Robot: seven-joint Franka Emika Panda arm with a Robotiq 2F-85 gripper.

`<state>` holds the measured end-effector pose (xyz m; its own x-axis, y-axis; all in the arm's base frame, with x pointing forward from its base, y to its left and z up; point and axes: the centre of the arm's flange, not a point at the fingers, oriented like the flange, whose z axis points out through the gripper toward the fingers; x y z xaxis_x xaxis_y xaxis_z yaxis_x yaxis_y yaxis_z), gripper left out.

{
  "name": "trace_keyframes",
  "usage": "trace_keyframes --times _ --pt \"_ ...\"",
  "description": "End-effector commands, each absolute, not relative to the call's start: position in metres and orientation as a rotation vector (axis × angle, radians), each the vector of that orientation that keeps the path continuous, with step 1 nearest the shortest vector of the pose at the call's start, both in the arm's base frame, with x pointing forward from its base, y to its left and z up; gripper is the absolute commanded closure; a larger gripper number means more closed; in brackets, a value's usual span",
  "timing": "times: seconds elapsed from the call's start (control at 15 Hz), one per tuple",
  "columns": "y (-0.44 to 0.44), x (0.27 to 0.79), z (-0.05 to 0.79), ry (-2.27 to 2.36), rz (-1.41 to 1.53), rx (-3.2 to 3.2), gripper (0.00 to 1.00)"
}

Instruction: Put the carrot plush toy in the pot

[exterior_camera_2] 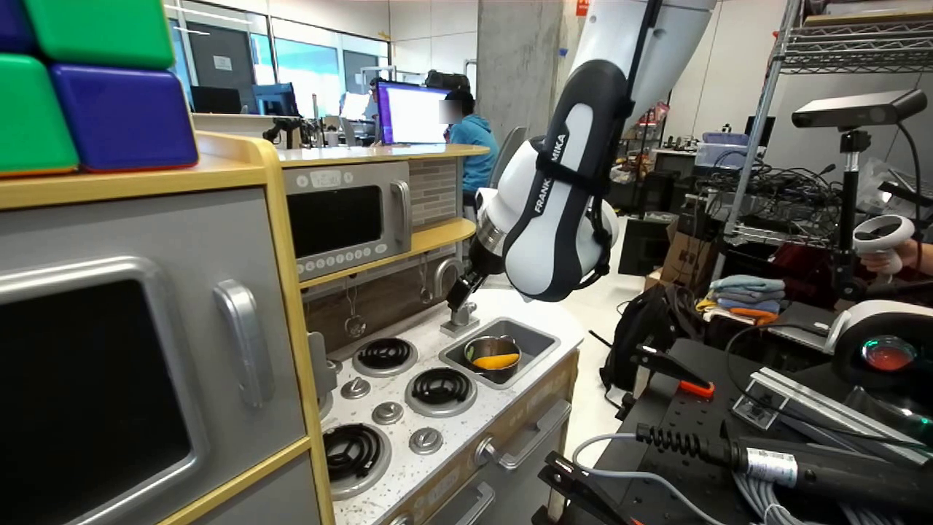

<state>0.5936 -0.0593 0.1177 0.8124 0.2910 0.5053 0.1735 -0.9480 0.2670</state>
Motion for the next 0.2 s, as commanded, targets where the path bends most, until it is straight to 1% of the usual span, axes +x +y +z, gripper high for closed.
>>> trace_keyframes --times 0.0,0.07,0.13 --pt "-0.047 0.550 0.155 0.452 0.725 2.873 0.00" --pt "-0.043 0.544 0.160 0.490 0.693 2.902 0.00" --pt "-0.040 0.568 0.132 0.439 0.761 2.851 0.00"
